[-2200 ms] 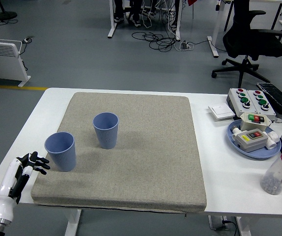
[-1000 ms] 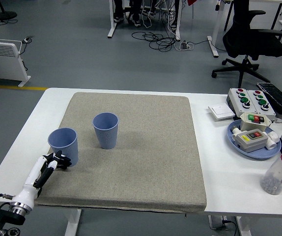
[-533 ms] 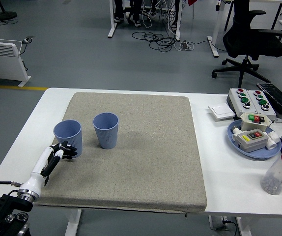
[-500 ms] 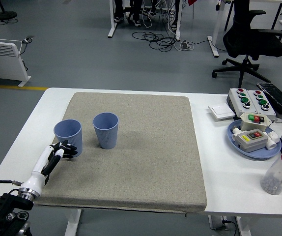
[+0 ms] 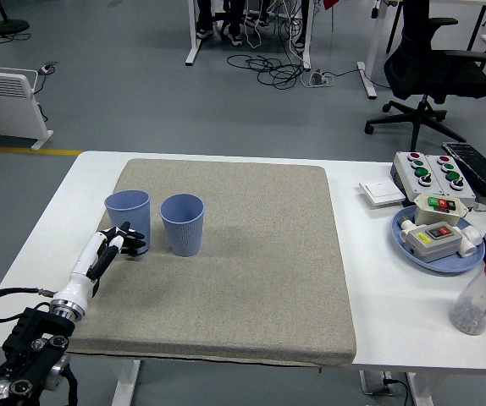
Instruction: Push cup pick cup insert cup
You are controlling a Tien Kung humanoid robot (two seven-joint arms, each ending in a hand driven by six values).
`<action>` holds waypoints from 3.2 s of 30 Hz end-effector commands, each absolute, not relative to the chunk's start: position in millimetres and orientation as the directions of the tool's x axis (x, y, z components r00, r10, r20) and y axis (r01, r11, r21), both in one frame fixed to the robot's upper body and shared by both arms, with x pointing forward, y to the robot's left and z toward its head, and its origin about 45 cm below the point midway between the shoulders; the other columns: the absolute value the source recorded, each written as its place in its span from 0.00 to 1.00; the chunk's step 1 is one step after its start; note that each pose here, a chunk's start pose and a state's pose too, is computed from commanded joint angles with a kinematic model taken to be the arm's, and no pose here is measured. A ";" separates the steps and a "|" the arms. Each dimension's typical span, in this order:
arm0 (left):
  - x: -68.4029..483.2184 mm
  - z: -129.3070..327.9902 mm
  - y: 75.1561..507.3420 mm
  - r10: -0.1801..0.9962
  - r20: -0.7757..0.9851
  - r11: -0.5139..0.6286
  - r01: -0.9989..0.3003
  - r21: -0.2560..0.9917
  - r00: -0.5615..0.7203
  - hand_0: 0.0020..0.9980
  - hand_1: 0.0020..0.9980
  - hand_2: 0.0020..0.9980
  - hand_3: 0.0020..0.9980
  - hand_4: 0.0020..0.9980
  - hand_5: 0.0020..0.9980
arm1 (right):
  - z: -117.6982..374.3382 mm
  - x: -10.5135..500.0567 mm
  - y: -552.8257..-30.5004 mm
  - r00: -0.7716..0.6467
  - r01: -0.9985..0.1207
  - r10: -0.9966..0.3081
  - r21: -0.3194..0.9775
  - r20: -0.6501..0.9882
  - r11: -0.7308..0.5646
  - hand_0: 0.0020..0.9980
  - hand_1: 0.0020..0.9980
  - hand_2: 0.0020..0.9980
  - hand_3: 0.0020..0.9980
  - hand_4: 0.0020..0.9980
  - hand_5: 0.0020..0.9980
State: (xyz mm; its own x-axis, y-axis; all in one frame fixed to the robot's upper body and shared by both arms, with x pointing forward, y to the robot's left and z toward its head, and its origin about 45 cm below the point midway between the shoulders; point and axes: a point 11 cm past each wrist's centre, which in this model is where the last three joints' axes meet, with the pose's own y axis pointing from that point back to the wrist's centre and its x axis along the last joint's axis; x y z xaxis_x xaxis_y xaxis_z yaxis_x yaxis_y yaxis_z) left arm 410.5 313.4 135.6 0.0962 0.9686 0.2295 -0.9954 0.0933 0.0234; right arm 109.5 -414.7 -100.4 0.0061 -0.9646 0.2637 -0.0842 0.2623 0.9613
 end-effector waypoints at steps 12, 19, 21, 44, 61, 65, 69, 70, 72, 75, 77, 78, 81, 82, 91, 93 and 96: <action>411.0 131.2 312.4 0.968 0.232 0.091 -0.995 0.039 0.097 0.57 0.61 0.53 0.49 0.57 1.00 | -101.1 107.9 -413.7 0.011 -0.081 -0.965 0.962 0.262 0.260 0.73 0.66 0.67 0.58 0.10 0.54; 411.2 131.2 317.4 0.967 0.236 0.083 -0.996 0.042 0.091 0.58 0.62 0.53 0.49 0.57 1.00 | -100.8 108.6 -413.8 0.010 -0.082 -0.965 0.962 0.262 0.260 0.73 0.66 0.67 0.58 0.10 0.54; 412.1 130.3 320.5 0.967 0.238 0.077 -0.996 0.047 0.086 0.58 0.62 0.53 0.49 0.57 1.00 | -100.8 108.7 -413.8 0.010 -0.082 -0.965 0.962 0.262 0.260 0.73 0.66 0.67 0.58 0.10 0.54; 429.8 135.6 314.5 0.975 0.211 0.066 -0.997 0.043 0.074 0.59 0.62 0.53 0.48 0.55 1.00 | -101.4 108.9 -412.0 0.018 -0.082 -0.965 0.963 0.260 0.258 0.73 0.66 0.67 0.58 0.10 0.54; 412.3 154.8 334.6 0.960 0.278 0.025 -0.998 -0.066 0.006 0.44 0.54 0.47 0.46 0.61 1.00 | -101.0 109.8 -412.5 0.007 -0.085 -0.966 0.963 0.258 0.257 0.73 0.66 0.67 0.58 0.09 0.54; 409.4 184.5 335.2 0.940 0.341 0.045 -0.986 -0.161 -0.013 0.39 0.51 0.46 0.48 0.77 0.99 | -100.5 110.6 -413.5 0.002 -0.087 -0.966 0.962 0.258 0.257 0.73 0.66 0.67 0.58 0.09 0.54; 418.0 233.0 313.4 0.891 0.453 0.150 -0.956 -0.251 0.021 0.39 0.51 0.46 0.48 0.77 0.99 | -100.0 110.8 -414.6 0.001 -0.086 -0.966 0.962 0.260 0.259 0.73 0.66 0.67 0.58 0.09 0.54; 420.4 246.5 304.5 0.871 0.489 0.190 -0.946 -0.263 0.039 0.39 0.51 0.46 0.48 0.77 0.99 | -100.0 110.6 -414.8 0.001 -0.085 -0.966 0.962 0.260 0.259 0.73 0.66 0.67 0.58 0.09 0.54; 427.8 274.0 284.8 0.814 0.573 0.282 -0.926 -0.249 0.094 0.65 0.76 0.78 0.85 0.91 0.82 | -100.0 109.9 -415.2 0.001 -0.083 -0.965 0.962 0.261 0.260 0.73 0.66 0.67 0.58 0.09 0.54; 435.0 295.2 262.7 0.703 0.693 0.374 -0.911 -0.172 0.158 0.65 0.76 0.78 0.85 0.91 0.82 | -100.0 109.2 -415.7 0.000 -0.081 -0.965 0.962 0.261 0.260 0.73 0.66 0.67 0.58 0.09 0.54; 442.8 302.1 248.6 0.590 0.778 0.421 -0.904 -0.072 0.213 0.93 0.96 1.00 1.00 0.97 0.59 | -100.2 107.8 -416.1 -0.003 -0.078 -0.965 0.962 0.261 0.260 0.73 0.66 0.67 0.58 0.09 0.54; 448.0 301.3 243.3 0.520 0.819 0.431 -0.903 -0.006 0.243 0.93 0.96 1.00 1.00 0.97 0.59 | -100.4 106.5 -416.4 -0.004 -0.075 -0.965 0.963 0.261 0.260 0.73 0.66 0.67 0.58 0.09 0.54; 458.2 298.3 231.2 0.328 0.893 0.434 -0.889 0.146 0.307 0.93 0.96 1.00 1.00 0.97 0.59 | -100.6 104.9 -416.9 -0.001 -0.072 -0.965 0.963 0.262 0.261 0.73 0.66 0.67 0.58 0.09 0.54; 461.3 296.4 228.1 0.274 0.905 0.428 -0.884 0.188 0.325 0.93 0.96 1.00 1.00 0.97 0.59 | -100.9 103.8 -416.9 -0.001 -0.069 -0.965 0.963 0.262 0.261 0.73 0.66 0.67 0.58 0.09 0.54; 481.5 277.3 223.9 -0.028 0.892 0.298 -0.848 0.438 0.451 0.94 0.97 1.00 1.00 0.90 0.26 | -101.5 98.6 -418.4 -0.006 -0.058 -0.965 0.963 0.263 0.263 0.73 0.66 0.67 0.58 0.09 0.54; 485.5 274.8 224.4 -0.029 0.887 0.282 -0.848 0.449 0.460 0.94 0.97 1.00 1.00 0.90 0.26 | -101.4 98.8 -418.5 0.001 -0.057 -0.964 0.963 0.265 0.264 0.73 0.66 0.67 0.58 0.09 0.54; 492.3 272.6 224.9 -0.040 0.886 0.259 -0.852 0.456 0.462 0.82 0.90 0.97 0.99 0.80 0.17 | -101.1 99.3 -418.8 0.008 -0.057 -0.964 0.963 0.266 0.265 0.73 0.66 0.67 0.58 0.09 0.54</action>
